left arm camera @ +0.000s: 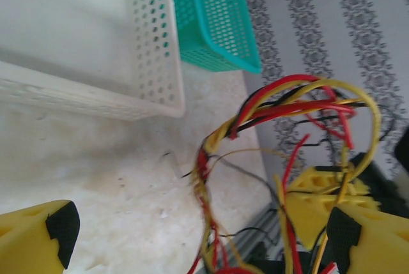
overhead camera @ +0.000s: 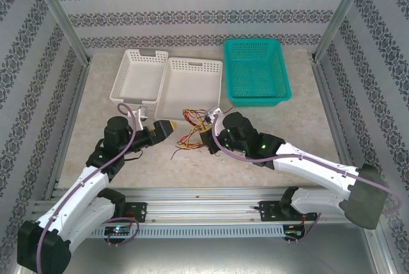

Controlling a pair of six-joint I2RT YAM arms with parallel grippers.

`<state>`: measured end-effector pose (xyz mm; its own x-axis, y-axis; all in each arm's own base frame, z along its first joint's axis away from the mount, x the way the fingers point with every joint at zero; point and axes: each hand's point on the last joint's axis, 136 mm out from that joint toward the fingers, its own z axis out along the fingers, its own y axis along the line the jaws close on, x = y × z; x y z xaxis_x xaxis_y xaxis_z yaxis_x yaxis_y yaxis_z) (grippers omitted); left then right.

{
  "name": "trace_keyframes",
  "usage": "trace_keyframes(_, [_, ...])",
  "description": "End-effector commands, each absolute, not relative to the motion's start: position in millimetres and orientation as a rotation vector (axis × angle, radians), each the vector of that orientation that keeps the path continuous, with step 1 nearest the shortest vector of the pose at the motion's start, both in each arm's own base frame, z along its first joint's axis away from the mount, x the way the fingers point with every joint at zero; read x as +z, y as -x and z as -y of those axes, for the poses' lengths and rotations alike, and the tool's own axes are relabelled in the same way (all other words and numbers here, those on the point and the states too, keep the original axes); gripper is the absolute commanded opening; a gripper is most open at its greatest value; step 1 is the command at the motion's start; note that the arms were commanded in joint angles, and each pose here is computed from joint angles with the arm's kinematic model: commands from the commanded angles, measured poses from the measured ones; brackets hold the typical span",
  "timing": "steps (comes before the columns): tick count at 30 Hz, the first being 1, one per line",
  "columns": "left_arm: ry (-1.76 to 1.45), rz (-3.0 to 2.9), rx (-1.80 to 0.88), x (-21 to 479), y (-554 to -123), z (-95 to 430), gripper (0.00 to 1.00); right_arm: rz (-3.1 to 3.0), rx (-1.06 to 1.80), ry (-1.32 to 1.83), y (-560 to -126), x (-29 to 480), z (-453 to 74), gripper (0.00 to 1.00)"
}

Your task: Untangle the cables

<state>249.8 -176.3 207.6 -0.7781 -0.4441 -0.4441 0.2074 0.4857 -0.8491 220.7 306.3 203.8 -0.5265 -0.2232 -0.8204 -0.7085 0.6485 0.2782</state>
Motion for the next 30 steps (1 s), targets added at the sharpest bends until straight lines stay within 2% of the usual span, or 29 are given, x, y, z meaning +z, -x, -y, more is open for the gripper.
trace_keyframes(1, [0.119,-1.920,-1.499,247.8,-247.5,194.9,1.00,-1.973,0.852,0.685,-221.3,228.3,-308.7,0.00])
trace_keyframes(6, [0.088,-1.889,-1.597,246.3,-239.4,213.3,1.00,-1.937,0.826,0.635,-226.6,232.7,-301.3,0.00])
trace_keyframes(10, [0.038,-1.881,-1.672,246.6,-229.3,230.8,0.96,-1.903,0.803,0.569,-232.4,236.3,-292.6,0.00])
trace_keyframes(23, [-0.076,-1.921,-1.769,237.7,-218.4,270.7,0.87,-1.841,0.839,0.537,-234.5,246.4,-293.4,0.00])
trace_keyframes(30, [-0.110,-1.943,-1.741,230.0,-213.2,273.7,0.80,-1.844,0.867,0.553,-231.7,245.9,-297.6,0.00])
